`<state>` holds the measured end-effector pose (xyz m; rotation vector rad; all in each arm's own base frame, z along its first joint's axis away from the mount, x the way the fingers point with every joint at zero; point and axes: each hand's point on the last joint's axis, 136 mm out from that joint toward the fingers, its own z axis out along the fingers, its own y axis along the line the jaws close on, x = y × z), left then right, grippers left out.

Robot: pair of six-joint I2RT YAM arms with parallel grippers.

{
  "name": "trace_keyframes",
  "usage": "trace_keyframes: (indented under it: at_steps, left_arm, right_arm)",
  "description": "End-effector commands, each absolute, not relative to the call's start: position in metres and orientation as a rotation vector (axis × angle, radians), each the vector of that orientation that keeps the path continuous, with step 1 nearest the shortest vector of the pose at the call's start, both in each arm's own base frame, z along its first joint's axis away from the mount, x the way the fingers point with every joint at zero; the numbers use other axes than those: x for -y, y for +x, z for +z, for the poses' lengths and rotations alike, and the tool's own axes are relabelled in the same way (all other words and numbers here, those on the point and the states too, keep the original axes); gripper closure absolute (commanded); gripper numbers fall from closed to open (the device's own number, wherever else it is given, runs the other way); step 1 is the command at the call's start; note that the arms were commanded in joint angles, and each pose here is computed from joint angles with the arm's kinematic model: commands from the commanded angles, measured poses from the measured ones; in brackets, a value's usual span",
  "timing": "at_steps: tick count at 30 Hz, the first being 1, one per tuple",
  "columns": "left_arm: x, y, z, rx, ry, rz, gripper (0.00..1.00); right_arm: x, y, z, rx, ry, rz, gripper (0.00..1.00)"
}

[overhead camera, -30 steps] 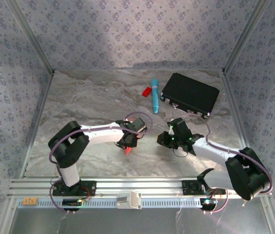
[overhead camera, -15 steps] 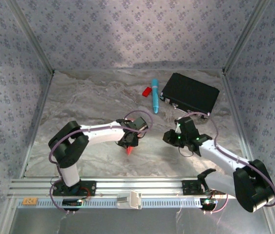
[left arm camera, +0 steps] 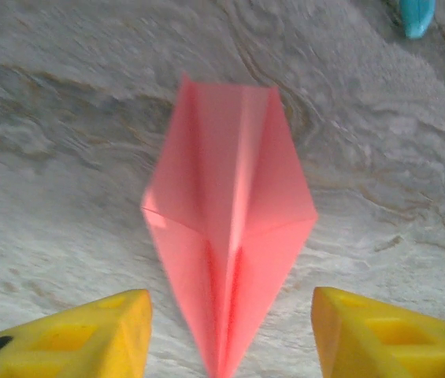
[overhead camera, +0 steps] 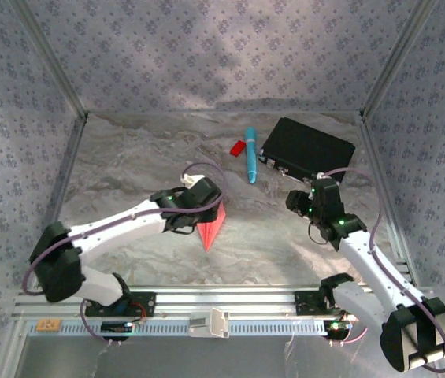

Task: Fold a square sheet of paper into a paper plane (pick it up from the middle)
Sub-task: Turn over a paper plane at the center of the table, then reset both arms

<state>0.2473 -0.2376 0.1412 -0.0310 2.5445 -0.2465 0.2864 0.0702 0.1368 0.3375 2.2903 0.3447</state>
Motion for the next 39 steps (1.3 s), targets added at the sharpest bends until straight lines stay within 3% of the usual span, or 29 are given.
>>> trace_keyframes:
  at_steps: [1,5,7,13,17,21,27,29,30,39]
  left_arm:
    - [0.187,0.262,0.144,-2.460,-0.079,-0.101,0.37]
    - [0.124,0.279,0.152,-2.336,-0.193,0.026,0.19]
    - [0.092,0.288,0.153,-2.253,-0.243,0.097,0.00]
    - [0.000,0.306,0.149,-2.119,-0.457,0.300,0.00]
    - [-0.031,0.316,0.148,-2.061,-0.458,0.401,0.00]
    - [-0.039,0.333,0.148,-2.044,-0.422,0.407,0.00]
    - [-0.040,0.356,0.119,-2.042,-0.303,0.444,0.00]
    - [-0.034,0.362,0.121,-1.999,-0.257,0.407,0.00]
    - [-0.035,0.363,0.122,-1.971,-0.255,0.391,0.00]
    - [-0.033,0.383,0.114,-1.953,-0.212,0.135,0.00]
  right_arm:
    - [-0.020,0.302,0.159,-2.155,0.346,-0.030,0.17]
    - [-0.004,0.323,0.149,-2.070,0.188,-0.228,0.12]
    - [-0.001,0.333,0.138,-2.054,0.114,-0.296,0.11]
    - [-0.011,0.367,0.118,-2.009,0.000,-0.216,0.11]
    - [-0.027,0.382,0.105,-2.007,-0.178,-0.197,0.12]
    - [-0.034,0.381,0.103,-1.932,-0.267,-0.146,0.12]
    - [-0.006,0.374,0.095,-1.896,-0.115,-0.066,0.11]
    - [0.000,0.381,0.091,-1.865,-0.074,-0.095,0.09]
    - [0.010,0.385,0.089,-1.920,-0.013,-0.154,0.01]
    - [0.025,0.390,0.087,-1.961,0.071,-0.145,0.01]
